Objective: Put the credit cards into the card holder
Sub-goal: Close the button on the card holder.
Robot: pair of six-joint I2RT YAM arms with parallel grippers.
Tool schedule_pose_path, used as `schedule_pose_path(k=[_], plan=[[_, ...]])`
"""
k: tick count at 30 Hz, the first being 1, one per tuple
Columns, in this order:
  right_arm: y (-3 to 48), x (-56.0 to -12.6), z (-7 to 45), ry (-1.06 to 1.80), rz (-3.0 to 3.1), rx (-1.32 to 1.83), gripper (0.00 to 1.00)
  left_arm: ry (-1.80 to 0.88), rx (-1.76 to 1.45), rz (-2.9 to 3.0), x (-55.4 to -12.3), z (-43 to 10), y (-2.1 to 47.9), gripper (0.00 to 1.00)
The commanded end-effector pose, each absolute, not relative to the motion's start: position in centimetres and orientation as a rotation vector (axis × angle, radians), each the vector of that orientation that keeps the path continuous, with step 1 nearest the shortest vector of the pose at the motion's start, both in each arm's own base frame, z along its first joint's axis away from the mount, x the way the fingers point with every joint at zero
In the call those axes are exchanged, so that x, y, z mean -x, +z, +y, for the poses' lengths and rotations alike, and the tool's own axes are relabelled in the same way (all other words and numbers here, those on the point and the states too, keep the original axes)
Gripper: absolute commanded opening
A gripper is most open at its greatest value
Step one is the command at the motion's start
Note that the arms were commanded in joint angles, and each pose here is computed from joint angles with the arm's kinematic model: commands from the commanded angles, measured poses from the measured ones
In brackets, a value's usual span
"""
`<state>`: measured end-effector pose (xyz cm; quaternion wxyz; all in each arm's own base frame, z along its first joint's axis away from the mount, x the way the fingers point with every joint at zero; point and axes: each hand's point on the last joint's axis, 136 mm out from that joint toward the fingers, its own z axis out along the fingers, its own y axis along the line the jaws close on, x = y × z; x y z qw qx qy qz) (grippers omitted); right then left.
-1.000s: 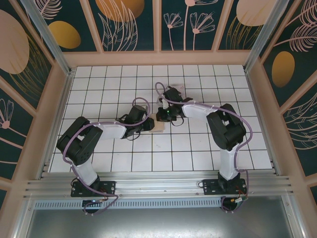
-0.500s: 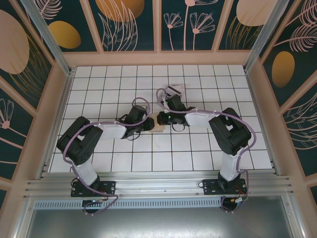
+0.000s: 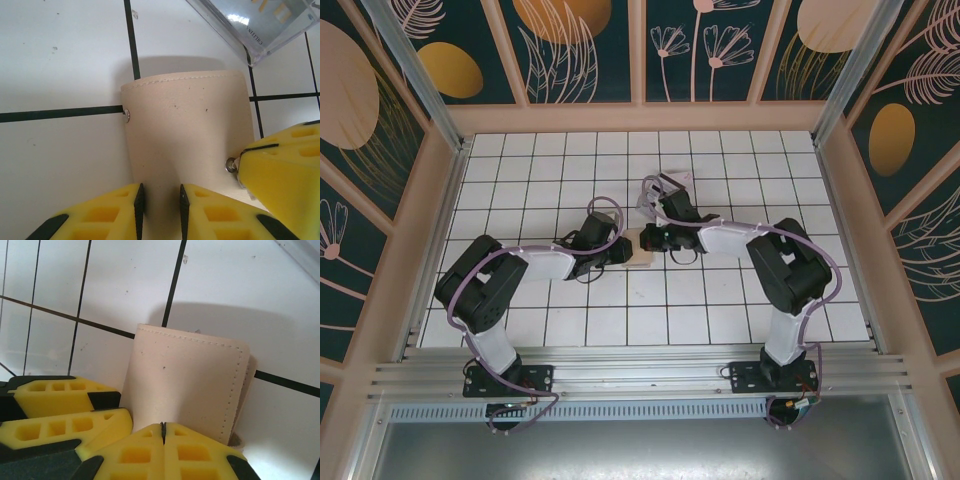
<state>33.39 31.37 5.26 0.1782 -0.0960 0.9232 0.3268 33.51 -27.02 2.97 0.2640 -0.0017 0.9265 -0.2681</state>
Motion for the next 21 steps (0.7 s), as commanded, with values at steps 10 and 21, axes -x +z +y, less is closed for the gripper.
schedule_pose_path(k=[10,21], plan=[[7.8,-33.9,32.6,1.014,2.578,0.289,0.03,-0.748,-0.035,2.535,-33.1,-27.9,2.3,0.28],[4.0,-33.4,31.4,0.880,2.666,0.300,0.03,-0.745,-0.041,2.537,-33.2,-28.0,2.4,0.28]])
